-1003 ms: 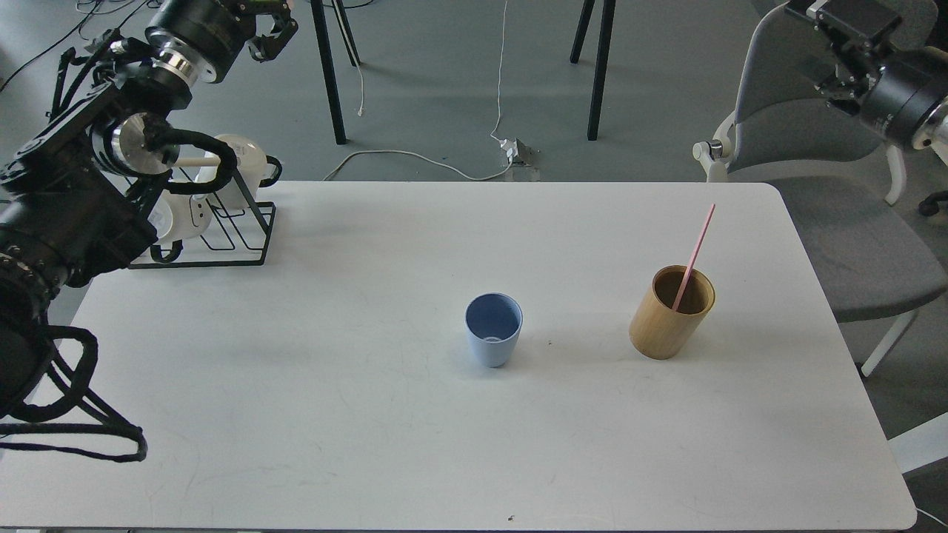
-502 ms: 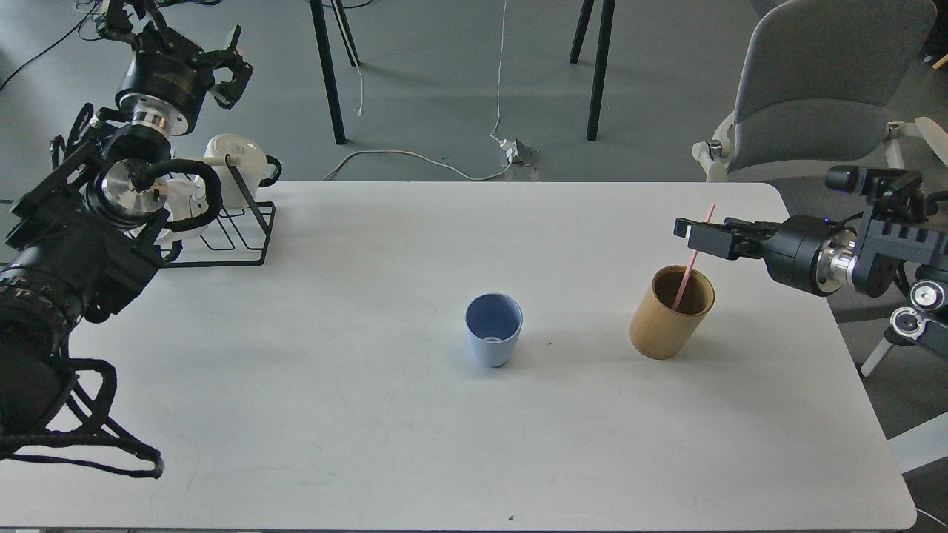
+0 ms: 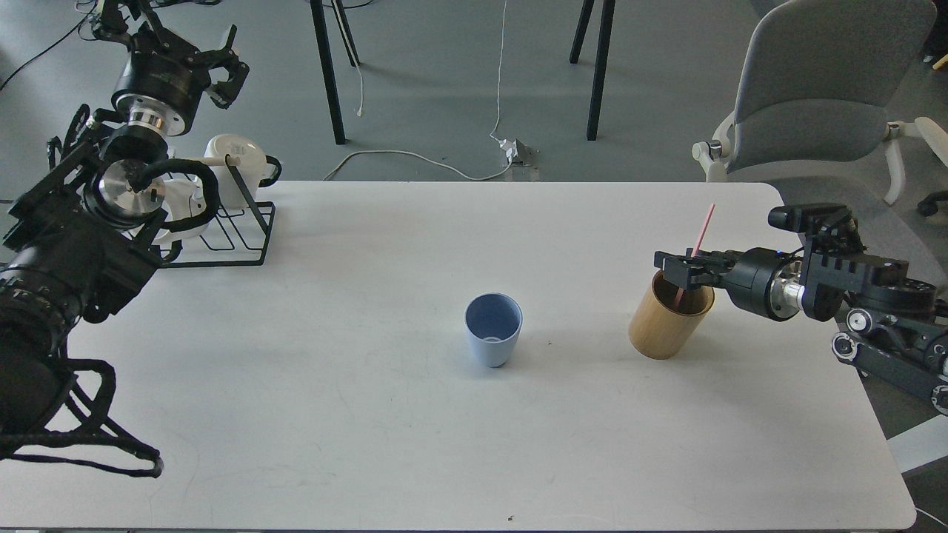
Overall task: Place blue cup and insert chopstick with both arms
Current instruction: 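Reach the right gripper to the red straw in the tan cup, then grasp the red straw and pull it up out of the tan cup, then move the straw over the blue cup and lower it inside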
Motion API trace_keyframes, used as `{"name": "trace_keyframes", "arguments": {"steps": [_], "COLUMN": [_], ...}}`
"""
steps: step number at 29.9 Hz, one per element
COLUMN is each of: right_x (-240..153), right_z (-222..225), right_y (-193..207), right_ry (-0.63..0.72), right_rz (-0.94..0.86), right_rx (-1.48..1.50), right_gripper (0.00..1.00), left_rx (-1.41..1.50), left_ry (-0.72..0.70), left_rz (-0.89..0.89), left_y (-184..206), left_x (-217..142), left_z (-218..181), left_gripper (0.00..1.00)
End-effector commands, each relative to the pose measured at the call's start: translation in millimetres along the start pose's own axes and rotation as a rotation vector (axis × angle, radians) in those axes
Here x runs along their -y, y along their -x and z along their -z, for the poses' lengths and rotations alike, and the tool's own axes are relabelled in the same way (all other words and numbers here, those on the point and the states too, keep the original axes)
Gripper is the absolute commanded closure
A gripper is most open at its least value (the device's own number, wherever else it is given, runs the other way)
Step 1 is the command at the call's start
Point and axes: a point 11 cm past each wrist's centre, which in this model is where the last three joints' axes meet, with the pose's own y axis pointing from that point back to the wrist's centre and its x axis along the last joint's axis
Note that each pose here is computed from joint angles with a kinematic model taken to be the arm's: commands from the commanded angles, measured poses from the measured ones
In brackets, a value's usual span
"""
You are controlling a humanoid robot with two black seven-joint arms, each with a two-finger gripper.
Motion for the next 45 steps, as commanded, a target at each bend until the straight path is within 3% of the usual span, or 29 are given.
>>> {"name": "trace_keyframes", "arguments": {"steps": [1, 6, 14, 20, 25, 27, 31, 35, 45], "right_x": [0.1, -3.7, -30.1, -67.2, -79.4, -69.4, -42.0, 2.4, 55.8], "right_z": [-1.0, -3.0, 8.0, 12.2, 52.3, 83.7, 132.5, 177.0, 206.6], "right_y": [-0.9, -6.4, -37.4, -112.8, -184.3, -196.9, -188.3, -147.9, -93.5], "right_ry": [0.013, 0.018, -0.022, -0.003, -0.038, -0.118, -0.264, -0.366, -0.382], "right_rz": [0.000, -0.012, -0.062, -0.181, -0.257, -0.270, -0.225, -0.119, 0.007], "right_rx": [-0.012, -0.018, -0.070, -0.165, -0.237, -0.219, -0.133, -0.114, -0.104], "right_gripper": [0.82, 0.96, 0.98, 0.98, 0.98, 0.98, 0.98, 0.98, 0.99], "left_rx": [0.004, 0.004, 0.014, 0.040, 0.047, 0.050, 0.056, 0.057, 0.060], "left_ry": [0.003, 0.006, 0.023, 0.047, 0.058, 0.061, 0.057, 0.057, 0.060], "left_rz": [-0.003, 0.000, 0.002, -0.010, -0.008, -0.007, -0.008, -0.009, -0.016], "left_y": [-1.7, -0.4, -0.7, -8.9, -9.0, -7.9, -9.1, -9.7, -13.5], "left_x": [-0.3, 0.7, 2.0, -0.4, 0.3, 1.3, 0.8, 0.3, -2.1], "left_z": [-3.2, -4.8, -15.2, -34.3, -42.0, -44.0, -45.3, -44.9, -45.4], "left_gripper": [0.01, 0.01, 0.01, 0.01, 0.01, 0.01, 0.01, 0.01, 0.01]}}
